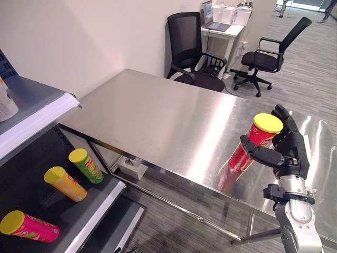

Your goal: Put the goods on the table back onto the shelves and tidy them up.

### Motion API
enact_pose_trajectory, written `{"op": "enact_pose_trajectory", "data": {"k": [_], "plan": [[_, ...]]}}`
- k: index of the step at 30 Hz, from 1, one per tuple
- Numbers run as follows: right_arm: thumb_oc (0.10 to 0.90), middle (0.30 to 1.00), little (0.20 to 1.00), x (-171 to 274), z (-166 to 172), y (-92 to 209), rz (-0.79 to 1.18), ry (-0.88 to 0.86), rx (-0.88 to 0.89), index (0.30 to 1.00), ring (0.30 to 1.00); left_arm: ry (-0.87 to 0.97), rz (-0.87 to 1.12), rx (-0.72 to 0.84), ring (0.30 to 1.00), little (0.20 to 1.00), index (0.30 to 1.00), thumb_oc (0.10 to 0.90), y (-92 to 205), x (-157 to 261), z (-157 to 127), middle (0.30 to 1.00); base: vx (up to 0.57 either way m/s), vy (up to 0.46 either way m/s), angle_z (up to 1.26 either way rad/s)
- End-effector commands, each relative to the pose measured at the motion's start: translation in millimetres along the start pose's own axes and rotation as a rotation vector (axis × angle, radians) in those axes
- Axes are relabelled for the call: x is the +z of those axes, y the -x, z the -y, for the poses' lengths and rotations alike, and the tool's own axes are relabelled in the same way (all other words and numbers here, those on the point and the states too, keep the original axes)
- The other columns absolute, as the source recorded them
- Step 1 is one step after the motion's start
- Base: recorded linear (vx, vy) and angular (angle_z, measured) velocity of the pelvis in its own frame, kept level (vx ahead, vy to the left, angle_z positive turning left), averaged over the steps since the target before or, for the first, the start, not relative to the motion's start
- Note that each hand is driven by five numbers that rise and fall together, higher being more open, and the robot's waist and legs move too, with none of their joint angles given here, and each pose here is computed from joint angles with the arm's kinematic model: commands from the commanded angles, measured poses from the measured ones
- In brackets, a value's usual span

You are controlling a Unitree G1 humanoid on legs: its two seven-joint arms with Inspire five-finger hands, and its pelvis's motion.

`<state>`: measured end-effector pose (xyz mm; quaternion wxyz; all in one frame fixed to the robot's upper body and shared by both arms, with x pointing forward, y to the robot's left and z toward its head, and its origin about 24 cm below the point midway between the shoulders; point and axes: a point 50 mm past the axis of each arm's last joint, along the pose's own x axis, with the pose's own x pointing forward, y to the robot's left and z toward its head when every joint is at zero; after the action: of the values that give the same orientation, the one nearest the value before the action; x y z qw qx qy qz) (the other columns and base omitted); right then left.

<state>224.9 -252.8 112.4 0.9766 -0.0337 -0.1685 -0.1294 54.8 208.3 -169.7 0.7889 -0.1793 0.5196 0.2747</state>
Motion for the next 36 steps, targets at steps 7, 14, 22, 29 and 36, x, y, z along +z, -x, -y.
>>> {"op": "enact_pose_trajectory", "data": {"k": [7,14,22,29,36], "plan": [[0.800,0.900,0.900,42,11,-16,0.250,-0.036,-0.090,0.900,0.900,-0.117,0.002,-0.015,0.900,0.900,0.900,0.800,-2,3,2,0.900,0.00,0.000,0.00],[0.800,0.900,0.900,36,11,-17,0.220,-0.040,-0.098,0.900,0.900,-0.117,0.005,-0.017,0.900,0.900,0.900,0.800,-2,3,3,0.900,0.00,0.000,0.00],[0.736,0.804,0.804,31,10,-20,0.198,-0.043,-0.097,0.804,0.804,-0.112,0.003,-0.012,0.900,0.900,0.900,0.800,-1,1,2,0.900,0.00,0.000,0.00],[0.400,0.300,0.300,28,10,-20,0.184,-0.009,-0.100,0.300,0.300,-0.123,0.003,-0.010,0.900,0.900,0.900,0.800,-1,0,1,0.900,0.00,0.001,0.00],[0.400,0.300,0.300,30,15,-19,0.196,0.084,-0.145,0.300,0.300,-0.140,0.015,-0.009,0.900,0.900,0.900,0.800,-1,2,3,0.900,0.00,0.001,0.01]]}}
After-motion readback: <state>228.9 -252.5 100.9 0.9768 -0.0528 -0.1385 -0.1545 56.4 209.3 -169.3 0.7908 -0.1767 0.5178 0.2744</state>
